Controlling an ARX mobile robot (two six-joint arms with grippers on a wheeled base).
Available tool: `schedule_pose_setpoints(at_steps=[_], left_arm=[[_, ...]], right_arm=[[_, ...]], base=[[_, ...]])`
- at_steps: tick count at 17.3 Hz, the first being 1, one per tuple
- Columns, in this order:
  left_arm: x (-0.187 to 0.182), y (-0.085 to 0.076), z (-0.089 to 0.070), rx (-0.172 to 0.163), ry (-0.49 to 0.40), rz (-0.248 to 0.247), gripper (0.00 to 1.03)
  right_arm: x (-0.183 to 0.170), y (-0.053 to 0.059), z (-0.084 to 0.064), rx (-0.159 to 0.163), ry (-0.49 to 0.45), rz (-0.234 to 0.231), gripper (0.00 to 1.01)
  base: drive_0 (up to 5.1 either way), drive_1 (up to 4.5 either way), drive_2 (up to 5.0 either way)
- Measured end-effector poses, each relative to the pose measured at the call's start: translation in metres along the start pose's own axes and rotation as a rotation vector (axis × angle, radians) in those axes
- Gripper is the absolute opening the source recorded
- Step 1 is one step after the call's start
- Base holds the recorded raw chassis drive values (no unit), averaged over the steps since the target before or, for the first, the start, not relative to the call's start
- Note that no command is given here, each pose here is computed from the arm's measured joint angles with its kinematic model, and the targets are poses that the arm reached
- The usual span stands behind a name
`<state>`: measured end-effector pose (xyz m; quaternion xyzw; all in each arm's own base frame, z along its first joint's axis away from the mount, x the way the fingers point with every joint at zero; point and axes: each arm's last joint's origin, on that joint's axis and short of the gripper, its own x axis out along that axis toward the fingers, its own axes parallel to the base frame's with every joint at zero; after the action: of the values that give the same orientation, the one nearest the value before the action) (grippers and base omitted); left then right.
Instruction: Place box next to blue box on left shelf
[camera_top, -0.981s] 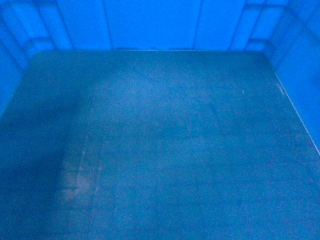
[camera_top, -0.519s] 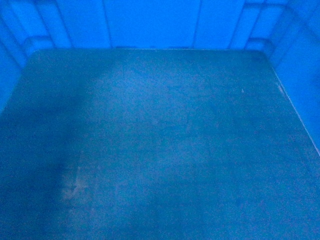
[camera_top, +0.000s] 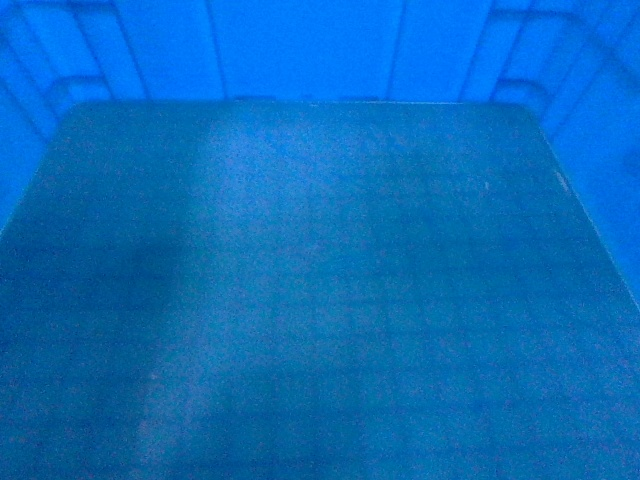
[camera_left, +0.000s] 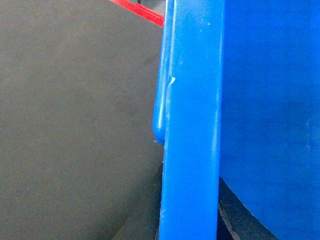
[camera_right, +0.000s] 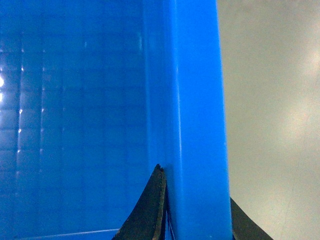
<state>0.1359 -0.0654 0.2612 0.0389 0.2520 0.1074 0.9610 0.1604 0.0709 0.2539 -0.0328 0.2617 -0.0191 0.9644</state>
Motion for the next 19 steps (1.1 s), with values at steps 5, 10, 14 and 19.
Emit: schedule_pose_setpoints(at_steps=[5, 10, 14, 19], left_arm=[[-0.0001, 0.0001, 0.0000, 0.000, -0.001, 0.001, 0.13], [0.0001, -0.0001, -0.0001, 0.001, 0.001, 0.000, 0.13], [0.0001, -0.0001, 0.0000, 0.000, 0.000, 0.001, 0.13], [0.0001, -0.0001, -0.0001, 0.001, 0.001, 0.001, 0.13]], right_arm=[[0.0000, 0.0000, 0.0002, 0.001, -0.002, 0.000, 0.13], [-0.0001, 0.0000, 0.0000, 0.000, 0.000, 0.000, 0.13], [-0.0001, 0.0000, 0.0001, 0.000, -0.001, 0.000, 0.13], [0.0000, 0.0000, 0.0000, 0.000, 0.000, 0.000, 0.13]], base=[[-1.6, -1.60, -1.6], [-1.6, -1.63, -1.6], [-1.6, -1.62, -1.6], [-1.6, -1.57, -1.6]])
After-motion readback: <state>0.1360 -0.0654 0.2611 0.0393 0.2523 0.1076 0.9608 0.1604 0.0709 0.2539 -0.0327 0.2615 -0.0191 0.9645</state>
